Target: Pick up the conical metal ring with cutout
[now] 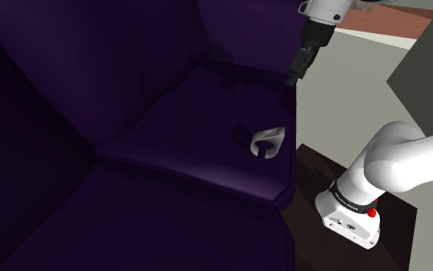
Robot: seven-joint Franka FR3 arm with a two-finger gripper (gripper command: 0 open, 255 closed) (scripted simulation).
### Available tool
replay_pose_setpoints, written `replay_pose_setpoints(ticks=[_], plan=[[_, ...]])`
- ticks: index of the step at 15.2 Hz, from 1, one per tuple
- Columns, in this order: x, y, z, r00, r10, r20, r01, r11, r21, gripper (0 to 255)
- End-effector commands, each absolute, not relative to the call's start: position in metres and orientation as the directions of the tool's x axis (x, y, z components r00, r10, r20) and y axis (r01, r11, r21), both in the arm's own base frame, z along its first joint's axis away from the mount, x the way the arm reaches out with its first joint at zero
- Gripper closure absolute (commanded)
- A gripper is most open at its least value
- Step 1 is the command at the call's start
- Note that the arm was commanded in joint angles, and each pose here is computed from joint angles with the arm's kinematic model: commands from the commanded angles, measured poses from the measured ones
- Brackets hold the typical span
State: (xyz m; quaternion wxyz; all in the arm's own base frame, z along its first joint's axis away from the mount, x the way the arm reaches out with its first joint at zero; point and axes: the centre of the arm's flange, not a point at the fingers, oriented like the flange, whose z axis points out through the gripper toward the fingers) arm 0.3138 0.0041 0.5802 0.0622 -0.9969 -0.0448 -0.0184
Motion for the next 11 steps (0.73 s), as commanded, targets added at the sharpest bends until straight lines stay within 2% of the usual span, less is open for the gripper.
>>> replay_pose_setpoints(ticks=[1, 11], plan=[[0.314, 0.004, 0.580, 0.995, 0.087, 0.042, 0.092, -0.988, -0.122, 0], [0.315, 0.147, 0.546, 0.937, 0.332, -0.108, 0.329, -0.943, -0.045, 0]])
